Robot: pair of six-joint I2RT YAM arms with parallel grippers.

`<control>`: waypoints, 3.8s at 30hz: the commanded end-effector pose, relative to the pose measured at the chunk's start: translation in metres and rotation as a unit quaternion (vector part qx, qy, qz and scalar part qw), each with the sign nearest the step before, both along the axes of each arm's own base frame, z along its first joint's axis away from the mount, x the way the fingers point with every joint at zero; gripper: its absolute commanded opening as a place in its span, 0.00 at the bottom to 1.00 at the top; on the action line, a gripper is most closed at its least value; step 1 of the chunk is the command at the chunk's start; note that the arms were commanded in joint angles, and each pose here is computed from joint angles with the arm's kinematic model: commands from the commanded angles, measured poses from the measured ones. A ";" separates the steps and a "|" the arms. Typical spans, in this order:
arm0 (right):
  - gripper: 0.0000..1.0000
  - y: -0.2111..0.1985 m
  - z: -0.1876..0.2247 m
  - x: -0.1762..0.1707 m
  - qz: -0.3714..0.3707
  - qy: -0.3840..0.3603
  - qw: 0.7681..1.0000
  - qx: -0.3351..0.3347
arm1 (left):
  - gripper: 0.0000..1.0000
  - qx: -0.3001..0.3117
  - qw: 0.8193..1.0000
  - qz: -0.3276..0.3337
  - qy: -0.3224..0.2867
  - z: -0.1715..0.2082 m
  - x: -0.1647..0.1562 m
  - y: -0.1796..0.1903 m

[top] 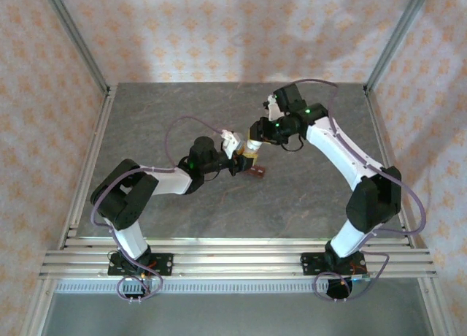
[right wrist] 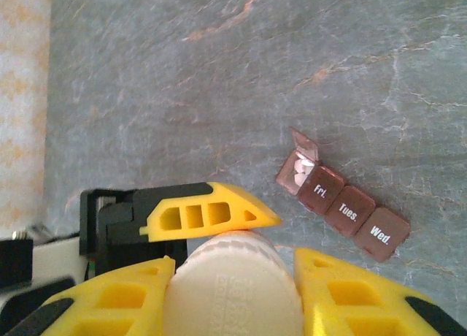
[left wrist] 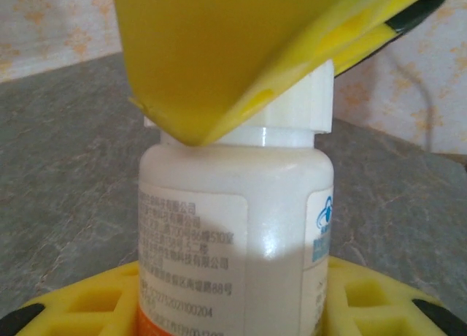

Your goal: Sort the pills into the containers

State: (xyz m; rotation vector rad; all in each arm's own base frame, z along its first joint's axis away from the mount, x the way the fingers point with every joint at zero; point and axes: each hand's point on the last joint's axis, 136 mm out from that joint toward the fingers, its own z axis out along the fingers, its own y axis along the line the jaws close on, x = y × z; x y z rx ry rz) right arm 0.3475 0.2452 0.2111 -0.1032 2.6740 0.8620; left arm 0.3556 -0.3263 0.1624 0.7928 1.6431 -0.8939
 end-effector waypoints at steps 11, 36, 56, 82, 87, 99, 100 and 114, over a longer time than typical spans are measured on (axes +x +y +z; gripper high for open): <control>0.62 -0.012 0.022 0.012 -0.081 -0.009 0.996 -0.031 | 0.00 -0.033 0.991 0.035 -0.123 0.059 0.013 -0.001; 0.73 -0.018 0.054 -0.019 0.158 -0.075 0.984 -0.012 | 0.00 -0.067 0.991 -0.037 -0.108 0.080 -0.004 -0.015; 0.40 -0.010 0.054 -0.017 0.152 -0.064 0.986 0.013 | 0.00 -0.064 0.992 -0.038 -0.104 0.075 -0.006 -0.014; 0.28 -0.014 -0.018 0.001 -0.118 0.021 0.992 -0.024 | 0.00 -0.039 0.993 0.013 -0.111 0.065 0.009 -0.007; 0.35 -0.017 0.000 0.007 -0.107 0.006 0.994 -0.029 | 0.00 -0.035 0.993 0.009 -0.110 0.062 0.011 -0.009; 0.72 -0.047 0.061 0.020 -0.080 -0.054 0.995 -0.019 | 0.00 -0.044 0.994 0.000 -0.103 0.059 0.010 -0.012; 0.73 -0.051 0.064 0.022 -0.078 -0.062 0.995 -0.025 | 0.00 -0.044 0.994 -0.003 -0.103 0.059 0.009 -0.013; 0.74 -0.033 0.079 0.001 0.098 -0.121 0.988 -0.001 | 0.00 -0.078 0.992 -0.044 -0.090 0.071 -0.002 -0.020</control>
